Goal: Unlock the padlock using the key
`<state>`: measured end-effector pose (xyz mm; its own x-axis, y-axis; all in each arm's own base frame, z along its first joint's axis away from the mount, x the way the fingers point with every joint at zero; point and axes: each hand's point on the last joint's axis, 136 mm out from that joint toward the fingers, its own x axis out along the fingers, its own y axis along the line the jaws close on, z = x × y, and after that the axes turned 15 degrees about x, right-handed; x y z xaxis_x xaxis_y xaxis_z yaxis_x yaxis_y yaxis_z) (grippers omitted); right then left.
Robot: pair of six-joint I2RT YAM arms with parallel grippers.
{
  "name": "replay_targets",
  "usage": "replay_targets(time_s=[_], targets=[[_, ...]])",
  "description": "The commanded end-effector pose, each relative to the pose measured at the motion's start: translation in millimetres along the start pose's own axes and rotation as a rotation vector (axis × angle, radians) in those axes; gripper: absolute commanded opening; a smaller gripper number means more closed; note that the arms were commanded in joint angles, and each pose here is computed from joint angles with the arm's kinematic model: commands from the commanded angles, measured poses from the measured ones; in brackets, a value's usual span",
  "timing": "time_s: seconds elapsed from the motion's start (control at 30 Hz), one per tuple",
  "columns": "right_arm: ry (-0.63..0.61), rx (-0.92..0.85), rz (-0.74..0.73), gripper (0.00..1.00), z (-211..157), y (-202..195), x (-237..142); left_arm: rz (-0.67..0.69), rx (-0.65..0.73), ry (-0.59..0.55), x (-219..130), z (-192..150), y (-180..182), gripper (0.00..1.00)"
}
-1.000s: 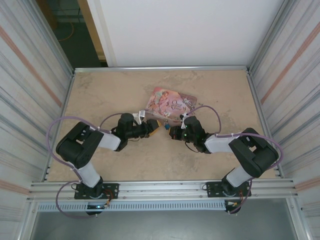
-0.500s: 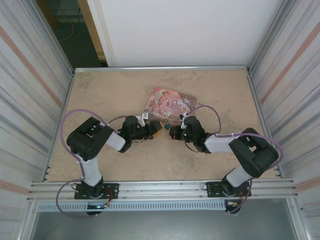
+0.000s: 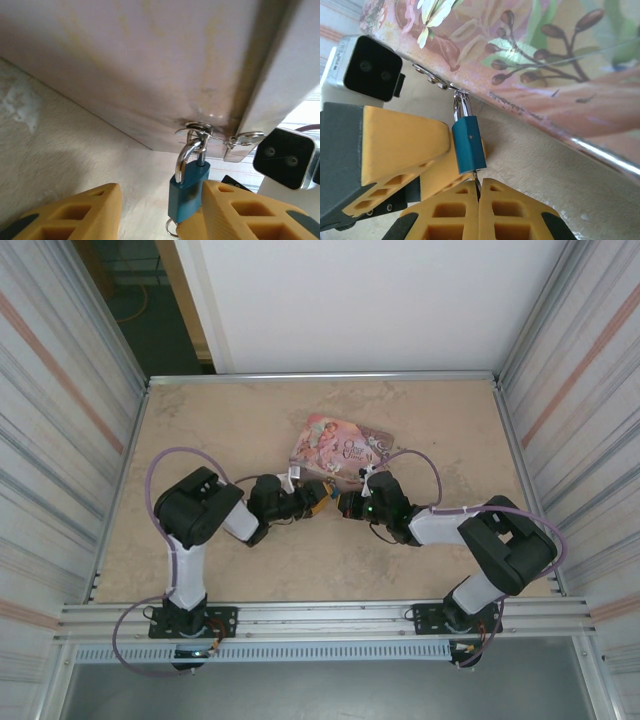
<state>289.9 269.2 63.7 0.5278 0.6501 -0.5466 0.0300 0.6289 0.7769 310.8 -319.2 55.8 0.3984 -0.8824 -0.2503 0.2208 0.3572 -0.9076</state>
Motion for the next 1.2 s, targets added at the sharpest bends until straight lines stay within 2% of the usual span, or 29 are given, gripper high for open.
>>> replay_targets(time_s=[0.0, 0.73, 1.17], targets=[[-0.026, 0.001, 0.085, 0.00, 10, 32, -4, -0.053, 0.012, -0.034, 6, 10, -15, 0.46], [-0.016, 0.072, 0.119, 0.00, 9, 40, -5, -0.073, 0.007, -0.035, 18, 16, -19, 0.35], [0.018, 0.141, 0.170, 0.01, 7, 49, -4, -0.083, 0.031, -0.047, 16, 19, -26, 0.20]])
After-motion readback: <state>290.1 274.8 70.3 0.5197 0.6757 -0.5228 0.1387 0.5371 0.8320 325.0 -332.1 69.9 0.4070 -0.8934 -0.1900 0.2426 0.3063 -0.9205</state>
